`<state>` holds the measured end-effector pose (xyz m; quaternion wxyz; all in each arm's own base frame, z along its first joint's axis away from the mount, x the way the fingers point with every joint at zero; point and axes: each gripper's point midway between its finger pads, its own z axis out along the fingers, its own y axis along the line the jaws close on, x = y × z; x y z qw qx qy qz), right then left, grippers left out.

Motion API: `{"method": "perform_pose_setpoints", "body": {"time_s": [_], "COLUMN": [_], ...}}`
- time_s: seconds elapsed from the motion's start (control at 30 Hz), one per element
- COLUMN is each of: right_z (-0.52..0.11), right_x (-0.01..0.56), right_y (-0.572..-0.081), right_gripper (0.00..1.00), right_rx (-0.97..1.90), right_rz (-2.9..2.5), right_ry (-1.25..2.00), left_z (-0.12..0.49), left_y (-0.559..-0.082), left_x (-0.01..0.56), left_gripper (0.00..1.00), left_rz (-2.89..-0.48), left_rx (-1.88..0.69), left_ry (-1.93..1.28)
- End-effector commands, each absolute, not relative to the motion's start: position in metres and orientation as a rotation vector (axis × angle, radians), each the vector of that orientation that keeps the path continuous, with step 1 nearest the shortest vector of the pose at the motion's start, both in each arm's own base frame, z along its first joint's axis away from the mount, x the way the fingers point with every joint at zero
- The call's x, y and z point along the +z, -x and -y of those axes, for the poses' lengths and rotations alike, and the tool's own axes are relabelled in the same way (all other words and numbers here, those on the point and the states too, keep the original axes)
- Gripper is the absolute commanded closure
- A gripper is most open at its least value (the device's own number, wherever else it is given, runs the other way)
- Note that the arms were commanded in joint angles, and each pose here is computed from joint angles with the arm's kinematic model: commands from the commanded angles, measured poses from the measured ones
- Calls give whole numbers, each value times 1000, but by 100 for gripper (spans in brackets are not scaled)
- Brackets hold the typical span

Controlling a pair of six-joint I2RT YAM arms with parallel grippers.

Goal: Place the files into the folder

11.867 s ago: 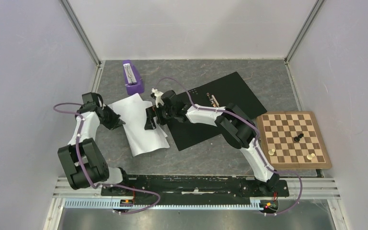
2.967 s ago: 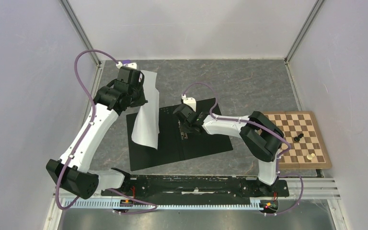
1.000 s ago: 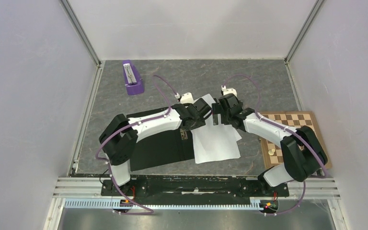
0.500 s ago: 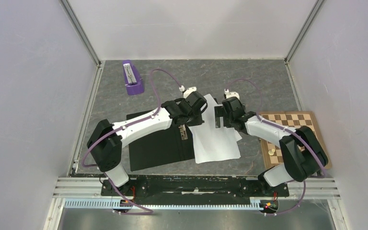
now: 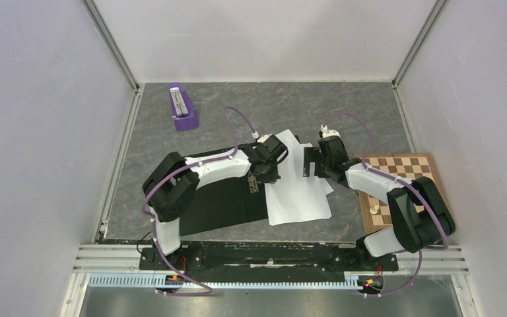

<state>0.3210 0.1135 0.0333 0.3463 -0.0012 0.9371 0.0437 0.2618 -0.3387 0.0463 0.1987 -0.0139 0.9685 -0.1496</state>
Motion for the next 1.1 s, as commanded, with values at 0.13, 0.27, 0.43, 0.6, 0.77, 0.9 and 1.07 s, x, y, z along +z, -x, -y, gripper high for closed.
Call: {"method": "perform_pose_setpoints", "body": {"time_s": [0.13, 0.27, 0.43, 0.6, 0.77, 0.9, 1.07], "right_z": [-130, -127, -119, -131, -150, -154, -156], "right_x": [35, 23, 34, 55, 63, 60, 55], "right_y": [-307, -299, -307, -329, -350, -367, -369], "right_gripper": [1, 5, 4, 2, 2, 2, 2], "right_rx": [239, 185, 127, 166, 230, 202, 213], "right_rz": [-2400, -2429, -2391, -2331, -2291, -2285, -2294], "right_ry": [27, 29, 16, 77, 157, 187, 207], "left_z": [331, 333, 334, 327, 317, 319, 330], "left_y": [-278, -282, -283, -272, -253, -243, -259], "left_x": [8, 21, 59, 84, 81, 75, 74], "left_gripper": [98, 98, 98, 89, 83, 82, 86], "left_rz": [-2733, -2717, -2671, -2654, -2670, -2673, -2620], "left_rx": [-318, -322, -357, -391, -398, -441, -456], "left_ry": [-20, -60, -123, -156, -171, -185, -163]}}
